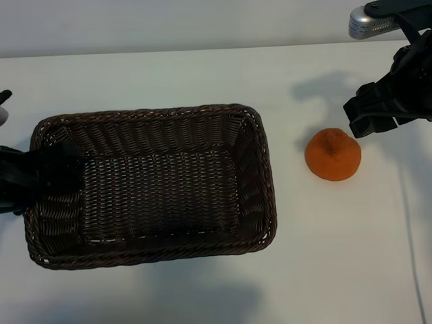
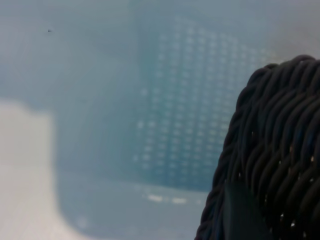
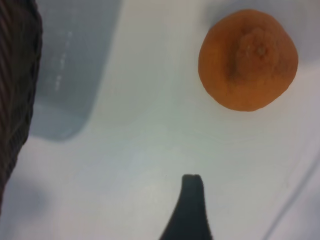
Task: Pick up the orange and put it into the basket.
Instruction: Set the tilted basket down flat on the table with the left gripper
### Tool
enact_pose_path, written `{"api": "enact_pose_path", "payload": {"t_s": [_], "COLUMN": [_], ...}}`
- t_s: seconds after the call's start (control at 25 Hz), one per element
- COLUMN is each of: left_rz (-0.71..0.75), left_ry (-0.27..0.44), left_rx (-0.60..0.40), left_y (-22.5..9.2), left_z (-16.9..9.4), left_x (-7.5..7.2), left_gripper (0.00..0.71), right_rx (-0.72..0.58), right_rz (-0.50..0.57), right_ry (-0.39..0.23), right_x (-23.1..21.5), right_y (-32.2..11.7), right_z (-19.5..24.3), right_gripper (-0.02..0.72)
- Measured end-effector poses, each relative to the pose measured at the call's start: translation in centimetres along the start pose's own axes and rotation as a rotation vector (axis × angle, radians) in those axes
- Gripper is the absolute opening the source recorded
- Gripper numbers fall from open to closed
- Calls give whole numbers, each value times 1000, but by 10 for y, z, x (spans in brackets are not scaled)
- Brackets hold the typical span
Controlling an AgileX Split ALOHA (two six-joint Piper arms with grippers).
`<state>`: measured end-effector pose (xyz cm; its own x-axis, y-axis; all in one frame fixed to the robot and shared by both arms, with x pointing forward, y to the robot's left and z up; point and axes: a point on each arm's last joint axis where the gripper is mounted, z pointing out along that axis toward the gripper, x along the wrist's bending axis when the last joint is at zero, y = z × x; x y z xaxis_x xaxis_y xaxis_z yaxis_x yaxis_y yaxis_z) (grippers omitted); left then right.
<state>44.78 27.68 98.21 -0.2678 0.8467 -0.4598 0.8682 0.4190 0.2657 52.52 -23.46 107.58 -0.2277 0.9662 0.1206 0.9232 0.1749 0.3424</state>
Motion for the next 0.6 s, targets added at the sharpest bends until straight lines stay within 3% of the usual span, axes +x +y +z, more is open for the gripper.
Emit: {"api": "enact_pose_path", "payload": {"t_s": [0.2, 0.4, 0.6], "left_rz": [16, 21, 29], "left_ry": [-56, -51, -53], "left_rx": [-25, -61, -18], "left_y": [2, 7, 28], "left_z": [0, 1, 12], "left_x": [-4, -4, -11], "left_gripper": [326, 326, 326], "right_rx": [4, 7, 10], "right_rz": [0, 0, 0], "right_ry": [0, 1, 1], "right_x": [0, 0, 0], "right_y": [0, -1, -1], "right_z": [0, 0, 0], "right_gripper": [595, 595, 595]}}
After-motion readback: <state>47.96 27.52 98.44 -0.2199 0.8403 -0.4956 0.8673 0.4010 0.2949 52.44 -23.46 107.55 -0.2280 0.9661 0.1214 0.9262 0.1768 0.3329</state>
